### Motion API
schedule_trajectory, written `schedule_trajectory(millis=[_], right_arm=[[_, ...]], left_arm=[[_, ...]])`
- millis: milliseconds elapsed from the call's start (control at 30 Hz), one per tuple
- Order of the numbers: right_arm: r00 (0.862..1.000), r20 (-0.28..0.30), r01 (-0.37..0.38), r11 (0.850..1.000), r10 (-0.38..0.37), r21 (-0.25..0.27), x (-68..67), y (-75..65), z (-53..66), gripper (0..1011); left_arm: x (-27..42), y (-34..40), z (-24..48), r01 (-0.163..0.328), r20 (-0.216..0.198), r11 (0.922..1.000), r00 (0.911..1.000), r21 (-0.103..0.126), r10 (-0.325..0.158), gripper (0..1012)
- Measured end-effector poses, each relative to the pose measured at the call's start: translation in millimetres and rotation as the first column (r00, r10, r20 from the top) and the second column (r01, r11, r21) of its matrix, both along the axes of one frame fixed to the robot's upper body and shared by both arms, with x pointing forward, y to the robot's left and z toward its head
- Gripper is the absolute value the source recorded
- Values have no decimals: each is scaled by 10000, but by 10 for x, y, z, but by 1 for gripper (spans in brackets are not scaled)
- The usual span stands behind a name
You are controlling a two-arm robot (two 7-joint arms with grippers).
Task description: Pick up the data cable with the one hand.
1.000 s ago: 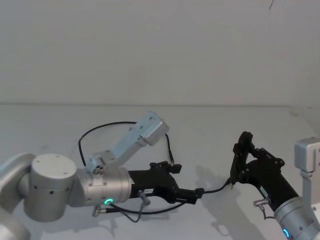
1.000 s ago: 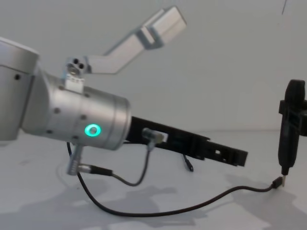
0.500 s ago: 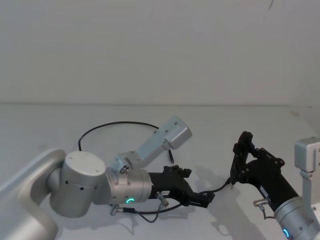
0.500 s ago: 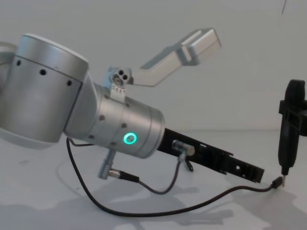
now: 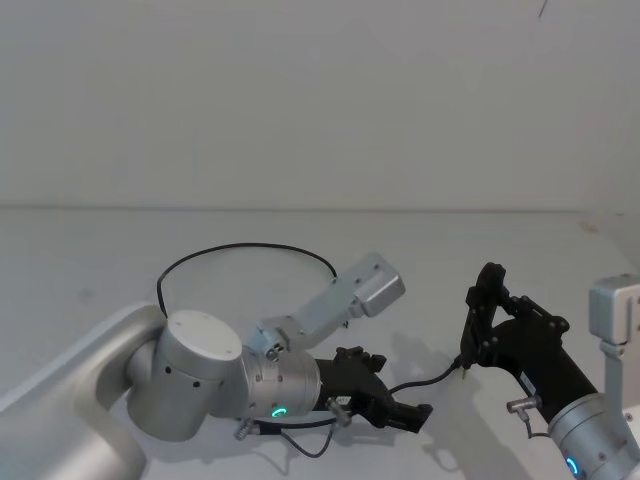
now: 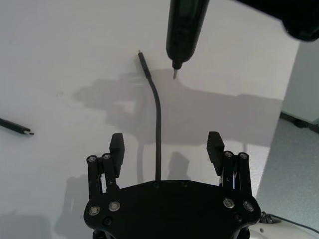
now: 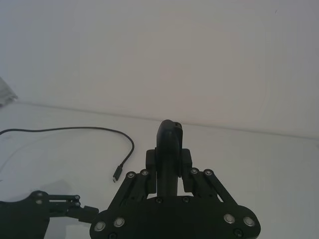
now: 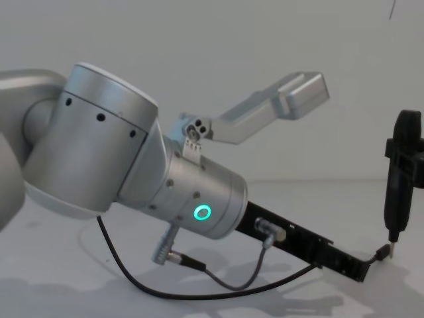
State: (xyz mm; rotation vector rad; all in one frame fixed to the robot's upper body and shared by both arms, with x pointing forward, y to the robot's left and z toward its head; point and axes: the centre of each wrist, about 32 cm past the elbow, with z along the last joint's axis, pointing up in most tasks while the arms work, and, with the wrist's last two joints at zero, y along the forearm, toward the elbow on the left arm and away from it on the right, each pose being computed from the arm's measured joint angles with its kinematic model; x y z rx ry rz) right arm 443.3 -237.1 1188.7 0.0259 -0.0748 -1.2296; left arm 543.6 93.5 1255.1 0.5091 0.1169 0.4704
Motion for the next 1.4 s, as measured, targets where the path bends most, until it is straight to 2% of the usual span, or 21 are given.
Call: schedule_trajectory(millis=[200,367,433,467,567,667,700,867,1167,1400], right_arm=[[10000,1,0,10000,0,0,0,0,0,279],[10000,0,-1,10000,1,0,0,0,0,279],[10000,1,-1,10000,1,1,0,0,0,279],[10000,0,0,10000,0,0,0,0,0,279],[10000,0,-1,10000,1,0,0,0,0,279],[10000,1,-1,10000,1,0,0,0,0,279],[10000,0,0,10000,0,0,0,0,0,279],[10000,1,-1,10000,1,0,0,0,0,279],[10000,1,-1,10000,1,1,0,0,0,279],[10000,0,-1,10000,1,0,0,0,0,279]], left_arm=[[6,-32,-35,-112,-140,9998,9998,136,114,1001],[8,-50,-59,-183,-233,9996,9996,222,188,917],[9,-55,-69,-206,-264,9995,9994,250,213,840],[9,-55,-69,-206,-264,9995,9994,250,213,840],[9,-62,-80,-239,-301,9993,9992,291,248,739],[10,-66,-85,-253,-319,9992,9991,311,263,685],[10,-67,-88,-262,-330,9991,9991,322,273,616],[10,-74,-94,-276,-351,9990,9990,341,288,483],[10,-78,-102,-296,-380,9989,9988,367,310,177],[10,-79,-106,-305,-386,9988,9987,379,319,43]])
